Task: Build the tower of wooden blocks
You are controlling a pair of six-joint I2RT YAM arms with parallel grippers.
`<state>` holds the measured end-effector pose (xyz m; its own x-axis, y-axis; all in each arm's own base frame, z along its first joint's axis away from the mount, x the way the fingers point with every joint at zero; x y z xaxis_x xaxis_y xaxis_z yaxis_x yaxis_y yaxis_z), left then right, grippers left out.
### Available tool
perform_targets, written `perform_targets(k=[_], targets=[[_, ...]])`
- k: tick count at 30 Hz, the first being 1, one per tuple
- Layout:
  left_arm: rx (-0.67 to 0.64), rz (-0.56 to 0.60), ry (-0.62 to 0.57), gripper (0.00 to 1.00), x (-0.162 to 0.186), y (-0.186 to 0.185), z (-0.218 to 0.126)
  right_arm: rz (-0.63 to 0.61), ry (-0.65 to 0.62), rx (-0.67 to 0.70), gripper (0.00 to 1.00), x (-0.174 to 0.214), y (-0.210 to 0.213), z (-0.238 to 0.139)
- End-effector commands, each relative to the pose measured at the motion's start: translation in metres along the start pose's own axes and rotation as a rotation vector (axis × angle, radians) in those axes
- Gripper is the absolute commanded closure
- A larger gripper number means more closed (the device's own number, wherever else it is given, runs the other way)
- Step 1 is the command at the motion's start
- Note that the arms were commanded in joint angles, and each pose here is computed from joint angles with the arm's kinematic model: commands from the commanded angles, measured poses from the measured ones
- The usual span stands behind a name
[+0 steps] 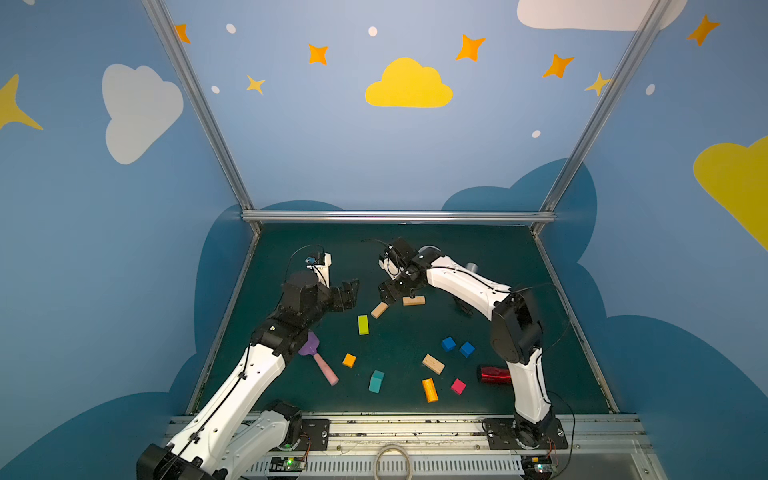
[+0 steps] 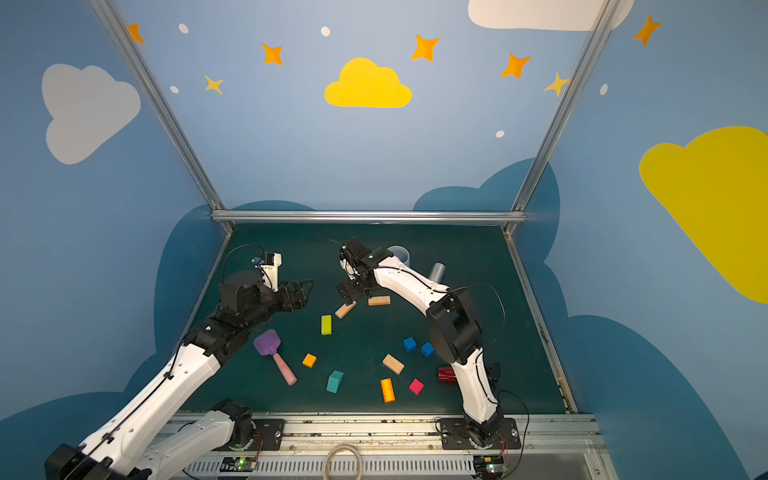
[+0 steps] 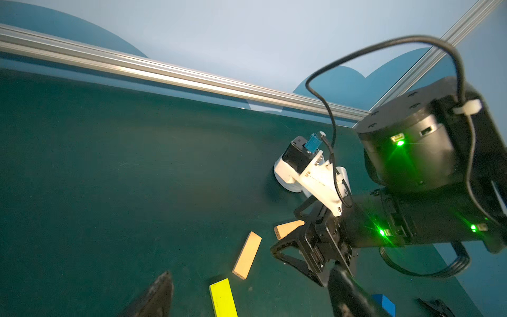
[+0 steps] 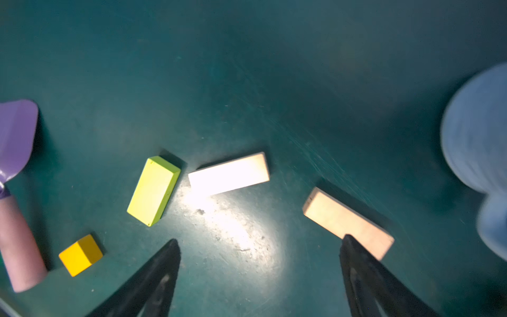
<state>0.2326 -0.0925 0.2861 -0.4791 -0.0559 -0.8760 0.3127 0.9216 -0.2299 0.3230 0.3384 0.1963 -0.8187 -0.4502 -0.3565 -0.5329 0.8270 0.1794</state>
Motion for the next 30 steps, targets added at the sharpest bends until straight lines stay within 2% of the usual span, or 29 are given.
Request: perform_targets(k=[1,10,30], targets=[[-0.016,0.007,0.018,0.12,0.0,0.0,0.0,-0.089,0.044,-0.045,0.11,0.0,0.01,0.008],[-0.046,0.024,0.009,0.12,-0.002,0.0,-0.007,-0.13,0.086,-0.022,0.11,-0.004,0.025,0.034],[-0.06,0.034,0.0,0.13,-0.001,-0.002,-0.01,-0.145,0.114,0.044,0.11,0.002,0.024,0.069]])
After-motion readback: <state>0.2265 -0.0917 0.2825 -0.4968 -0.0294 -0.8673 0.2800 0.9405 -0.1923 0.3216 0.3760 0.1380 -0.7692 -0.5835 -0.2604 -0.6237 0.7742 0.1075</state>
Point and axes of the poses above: each gripper's point midway between its finger pads, its own z axis out along the fingers, its own y axis along the line the jaws close on, x = y × z, the point moved 10 cm from there along -z, back along the fingers, and after that the axes turned 9 degrees about z, right-handed, at the moved point
